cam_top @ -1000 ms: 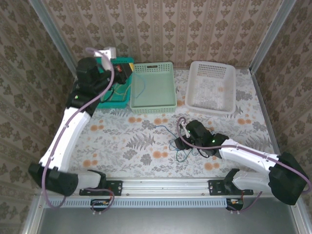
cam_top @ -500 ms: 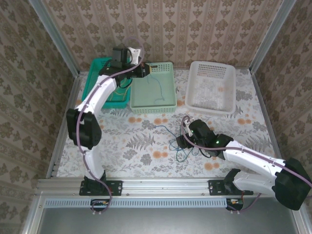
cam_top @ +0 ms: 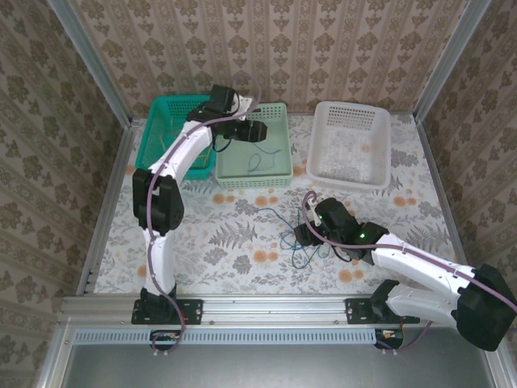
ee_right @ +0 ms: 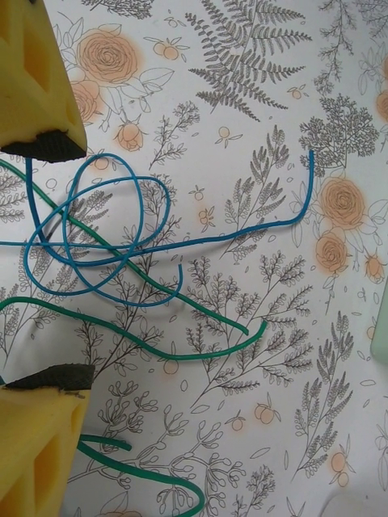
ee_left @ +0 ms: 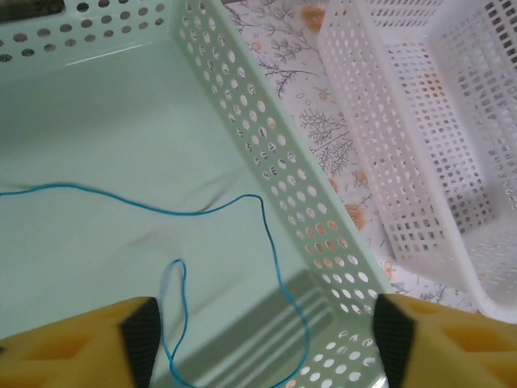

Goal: Untangle the cables

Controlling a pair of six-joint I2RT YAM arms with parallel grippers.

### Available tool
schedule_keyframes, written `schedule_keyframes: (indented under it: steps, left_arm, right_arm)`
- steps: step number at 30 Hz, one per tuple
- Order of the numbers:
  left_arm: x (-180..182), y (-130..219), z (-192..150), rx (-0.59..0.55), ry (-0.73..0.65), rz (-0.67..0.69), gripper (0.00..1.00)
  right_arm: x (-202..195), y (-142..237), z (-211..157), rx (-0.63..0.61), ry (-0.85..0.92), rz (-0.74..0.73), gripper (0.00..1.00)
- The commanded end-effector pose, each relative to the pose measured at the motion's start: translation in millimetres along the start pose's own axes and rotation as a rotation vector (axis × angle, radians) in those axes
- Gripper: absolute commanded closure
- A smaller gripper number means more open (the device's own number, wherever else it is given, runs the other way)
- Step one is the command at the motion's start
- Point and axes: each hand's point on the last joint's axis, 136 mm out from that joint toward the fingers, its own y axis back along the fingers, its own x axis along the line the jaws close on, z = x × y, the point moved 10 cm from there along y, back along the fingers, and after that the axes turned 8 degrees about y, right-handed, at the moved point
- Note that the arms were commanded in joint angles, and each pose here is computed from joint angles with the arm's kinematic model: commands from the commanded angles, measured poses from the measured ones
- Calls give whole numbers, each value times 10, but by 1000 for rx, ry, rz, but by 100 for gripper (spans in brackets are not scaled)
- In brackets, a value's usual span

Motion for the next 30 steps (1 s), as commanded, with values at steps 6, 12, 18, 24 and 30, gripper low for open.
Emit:
schedule_keyframes:
  steps: [6, 12, 18, 24, 30]
  left_arm:
    - [-542, 743, -185, -187, -124, 40, 0]
    - [-669, 1034, -658, -241, -140, 13, 0]
    - [-603, 1173, -1254, -232, -104, 7, 0]
    - [-571, 1241, -1754, -246, -70, -3, 0]
    - [-564, 1299, -1959, -241, -55, 0, 0]
  right_arm:
    - [-57, 7, -30, 84, -70, -11, 31]
    - [72, -102, -18, 178, -81, 99, 39]
    - [112, -128, -135, 269, -60, 76, 41]
    - [74, -198, -142, 305, -31, 5, 41]
    - [104, -478, -112, 378, -4, -16, 46]
